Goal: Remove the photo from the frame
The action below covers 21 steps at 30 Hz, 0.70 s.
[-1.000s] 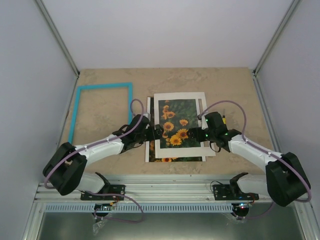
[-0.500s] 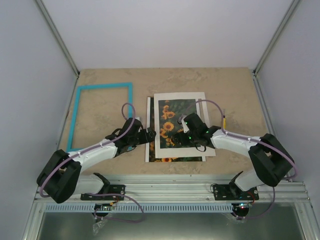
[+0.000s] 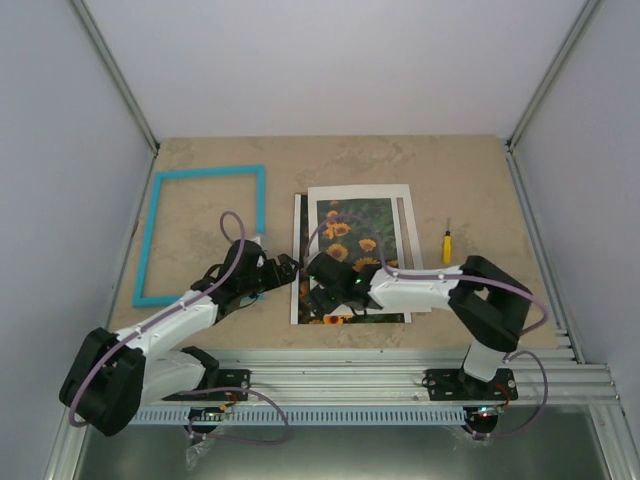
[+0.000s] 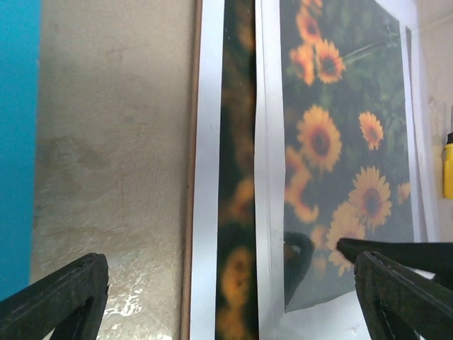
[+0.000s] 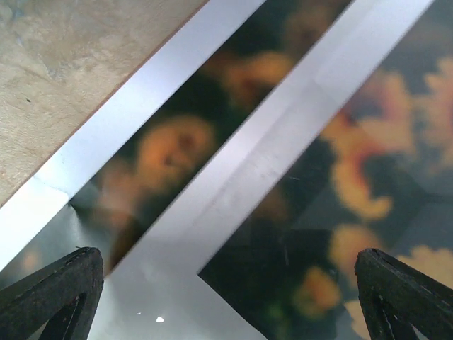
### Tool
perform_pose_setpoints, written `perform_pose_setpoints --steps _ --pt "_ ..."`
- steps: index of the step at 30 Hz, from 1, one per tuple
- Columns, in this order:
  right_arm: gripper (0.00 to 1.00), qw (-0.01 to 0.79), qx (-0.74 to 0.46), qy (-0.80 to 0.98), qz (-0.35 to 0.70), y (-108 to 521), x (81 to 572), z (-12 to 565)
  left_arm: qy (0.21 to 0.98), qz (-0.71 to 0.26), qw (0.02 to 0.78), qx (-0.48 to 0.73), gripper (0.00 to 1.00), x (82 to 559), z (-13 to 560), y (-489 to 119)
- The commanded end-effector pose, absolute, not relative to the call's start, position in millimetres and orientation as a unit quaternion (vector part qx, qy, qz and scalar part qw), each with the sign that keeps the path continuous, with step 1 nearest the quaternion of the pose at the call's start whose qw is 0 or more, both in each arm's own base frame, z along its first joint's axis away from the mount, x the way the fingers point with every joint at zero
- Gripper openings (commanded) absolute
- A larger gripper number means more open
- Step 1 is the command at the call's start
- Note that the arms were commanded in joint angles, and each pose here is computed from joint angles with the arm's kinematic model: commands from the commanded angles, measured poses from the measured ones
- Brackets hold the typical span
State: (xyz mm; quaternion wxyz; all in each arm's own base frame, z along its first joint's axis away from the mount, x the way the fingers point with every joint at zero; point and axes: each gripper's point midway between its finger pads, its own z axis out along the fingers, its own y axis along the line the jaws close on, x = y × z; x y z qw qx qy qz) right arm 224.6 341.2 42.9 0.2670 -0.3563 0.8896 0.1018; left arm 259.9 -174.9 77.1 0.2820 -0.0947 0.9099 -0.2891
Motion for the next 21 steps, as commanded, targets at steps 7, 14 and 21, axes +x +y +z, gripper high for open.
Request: perform_pose_setpoints --steps 7,14,21 --pt "0.98 0.278 -0.370 0.886 -0.024 344.5 227.2 25.7 0.905 -0.294 0.282 -0.125 0.96 258.1 74.3 -162.9" --pt "0.98 0.284 -0.350 0.890 -0.066 316.7 229.5 29.4 0.905 -0.301 0.277 -0.115 0.96 257.5 78.3 -166.8" --pt "0.98 0.286 -0.342 0.894 -0.050 312.4 228.8 34.9 0.905 -0.318 0.263 -0.104 0.96 255.8 79.2 -176.0"
